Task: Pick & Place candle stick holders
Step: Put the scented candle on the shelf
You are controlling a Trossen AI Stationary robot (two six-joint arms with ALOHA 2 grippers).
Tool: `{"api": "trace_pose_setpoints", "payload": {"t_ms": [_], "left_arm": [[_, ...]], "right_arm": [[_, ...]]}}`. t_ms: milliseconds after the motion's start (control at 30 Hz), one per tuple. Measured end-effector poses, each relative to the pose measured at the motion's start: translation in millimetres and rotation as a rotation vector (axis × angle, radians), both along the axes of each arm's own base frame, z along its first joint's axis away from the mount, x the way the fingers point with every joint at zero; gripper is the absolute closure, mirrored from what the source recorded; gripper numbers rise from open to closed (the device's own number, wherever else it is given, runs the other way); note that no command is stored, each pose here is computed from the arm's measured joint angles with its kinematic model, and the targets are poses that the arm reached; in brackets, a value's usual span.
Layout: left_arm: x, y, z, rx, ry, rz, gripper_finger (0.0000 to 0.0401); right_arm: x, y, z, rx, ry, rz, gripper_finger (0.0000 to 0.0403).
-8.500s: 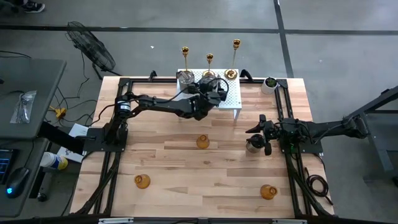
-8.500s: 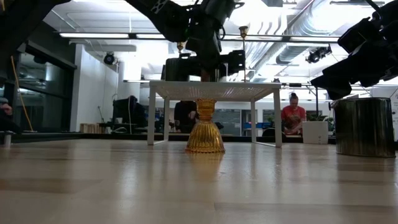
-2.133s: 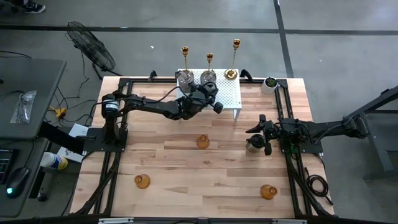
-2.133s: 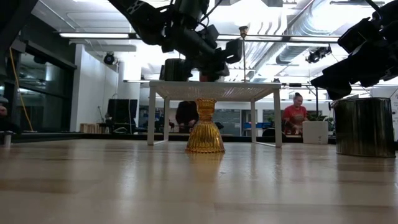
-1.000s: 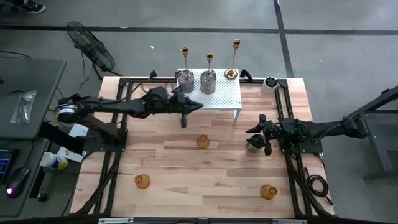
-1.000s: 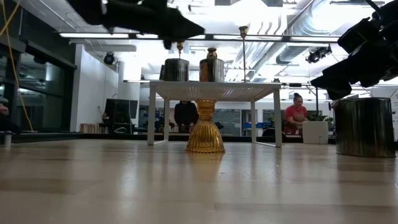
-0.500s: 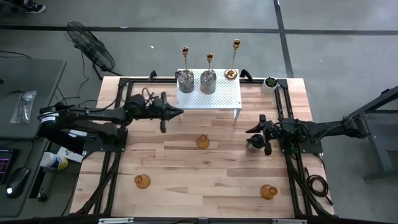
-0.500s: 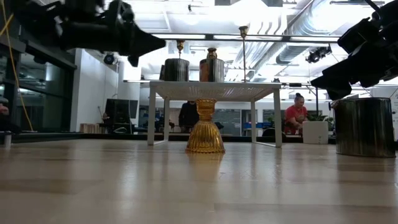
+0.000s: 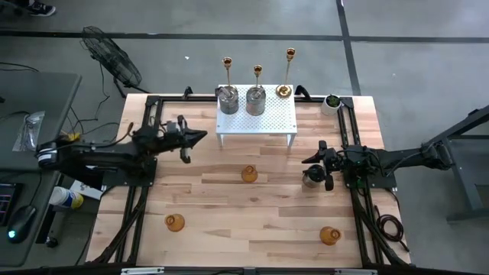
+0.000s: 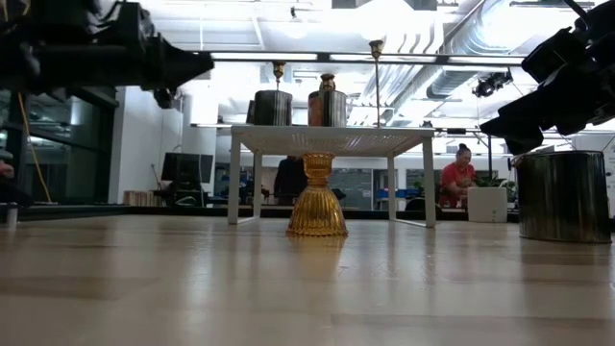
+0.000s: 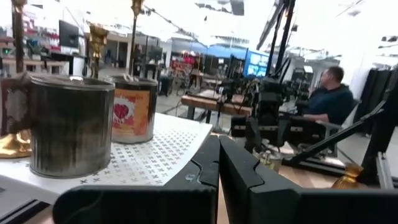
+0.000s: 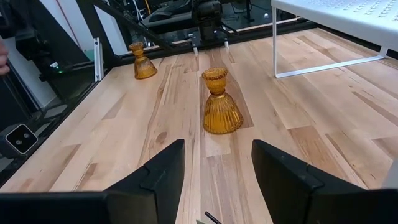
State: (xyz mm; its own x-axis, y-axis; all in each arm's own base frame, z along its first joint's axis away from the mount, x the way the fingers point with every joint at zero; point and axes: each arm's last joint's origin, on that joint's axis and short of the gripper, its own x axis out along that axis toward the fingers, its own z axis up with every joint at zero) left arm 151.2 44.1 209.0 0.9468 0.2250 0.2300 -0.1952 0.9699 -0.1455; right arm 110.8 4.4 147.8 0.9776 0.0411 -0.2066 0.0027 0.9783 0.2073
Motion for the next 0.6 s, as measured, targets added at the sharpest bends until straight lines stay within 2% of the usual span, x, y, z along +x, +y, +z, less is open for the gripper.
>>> {"api": "trace_pose_setpoints", "payload": {"t_ms": [233, 600], "left_arm": [[-17, -5, -8, 0.007, -0.045, 0.018, 0.0401], [-31, -8, -13, -0.002, -0.024, 0.042, 0.0401]], "right_arm": [[0, 0, 0, 0.000, 0.000, 0.000, 0.0224], [0, 0, 0, 0.000, 0.000, 0.000, 0.0224]]}}
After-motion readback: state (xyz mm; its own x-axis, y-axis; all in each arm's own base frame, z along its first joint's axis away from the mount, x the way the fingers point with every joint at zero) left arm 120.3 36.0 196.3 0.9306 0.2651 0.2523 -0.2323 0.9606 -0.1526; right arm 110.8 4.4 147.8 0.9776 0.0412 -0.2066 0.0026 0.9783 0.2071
